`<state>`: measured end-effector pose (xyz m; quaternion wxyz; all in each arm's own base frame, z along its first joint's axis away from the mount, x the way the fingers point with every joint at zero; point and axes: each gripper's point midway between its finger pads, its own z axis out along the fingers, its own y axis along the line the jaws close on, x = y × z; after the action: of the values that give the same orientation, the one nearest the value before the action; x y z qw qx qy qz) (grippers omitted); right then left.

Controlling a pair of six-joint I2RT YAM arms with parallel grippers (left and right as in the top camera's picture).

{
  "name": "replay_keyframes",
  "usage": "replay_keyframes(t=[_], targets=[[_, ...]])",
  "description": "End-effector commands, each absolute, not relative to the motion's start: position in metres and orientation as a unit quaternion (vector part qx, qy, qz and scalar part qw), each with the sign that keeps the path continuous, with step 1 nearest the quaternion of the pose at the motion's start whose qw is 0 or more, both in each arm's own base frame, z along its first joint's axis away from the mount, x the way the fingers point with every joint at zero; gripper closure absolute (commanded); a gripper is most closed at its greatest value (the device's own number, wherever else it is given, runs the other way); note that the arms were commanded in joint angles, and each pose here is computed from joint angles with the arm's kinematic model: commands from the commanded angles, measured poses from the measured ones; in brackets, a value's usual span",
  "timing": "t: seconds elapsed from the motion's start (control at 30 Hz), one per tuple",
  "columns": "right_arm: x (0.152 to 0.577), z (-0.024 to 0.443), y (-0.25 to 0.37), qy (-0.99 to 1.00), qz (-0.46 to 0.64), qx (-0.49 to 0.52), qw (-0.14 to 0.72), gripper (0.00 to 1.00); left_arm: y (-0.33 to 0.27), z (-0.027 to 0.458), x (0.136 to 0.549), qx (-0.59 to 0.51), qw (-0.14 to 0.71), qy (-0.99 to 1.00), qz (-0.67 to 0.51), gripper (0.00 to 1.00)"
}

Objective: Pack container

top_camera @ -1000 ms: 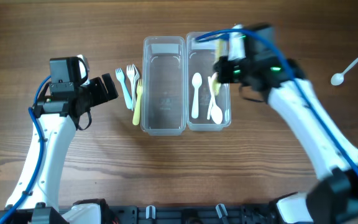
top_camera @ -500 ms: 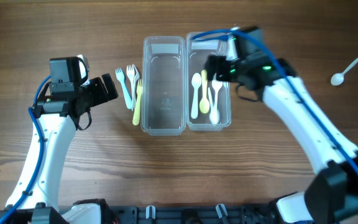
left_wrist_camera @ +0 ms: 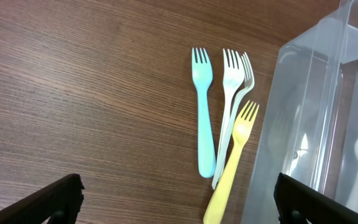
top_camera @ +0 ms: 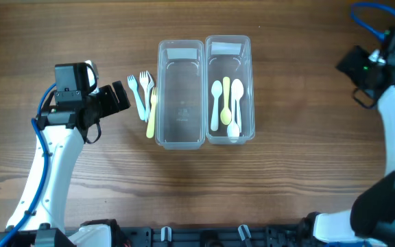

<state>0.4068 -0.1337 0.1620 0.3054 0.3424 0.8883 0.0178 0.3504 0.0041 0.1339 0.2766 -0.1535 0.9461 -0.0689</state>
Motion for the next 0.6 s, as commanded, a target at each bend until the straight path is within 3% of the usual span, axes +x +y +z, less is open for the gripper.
replay_keyframes(t=[0.0,0.27,0.57], targets=[[0.409,0.132,-0.165,0.889,-0.002,0.362,0.280,0.16,0.005,0.141,0.356,-0.143,0.288,0.945,-0.062,0.00],[0.402,0.063,-0.200,0.877,-0.002,0.427,0.219,0.23,0.005,0.141,0.356,-0.143,0.288,0.945,-0.062,0.00],[0.422,0.067,-0.222,0.873,-0.013,0.405,0.272,0.19,0.005,0.141,0.356,-0.143,0.287,0.945,-0.062,0.00]])
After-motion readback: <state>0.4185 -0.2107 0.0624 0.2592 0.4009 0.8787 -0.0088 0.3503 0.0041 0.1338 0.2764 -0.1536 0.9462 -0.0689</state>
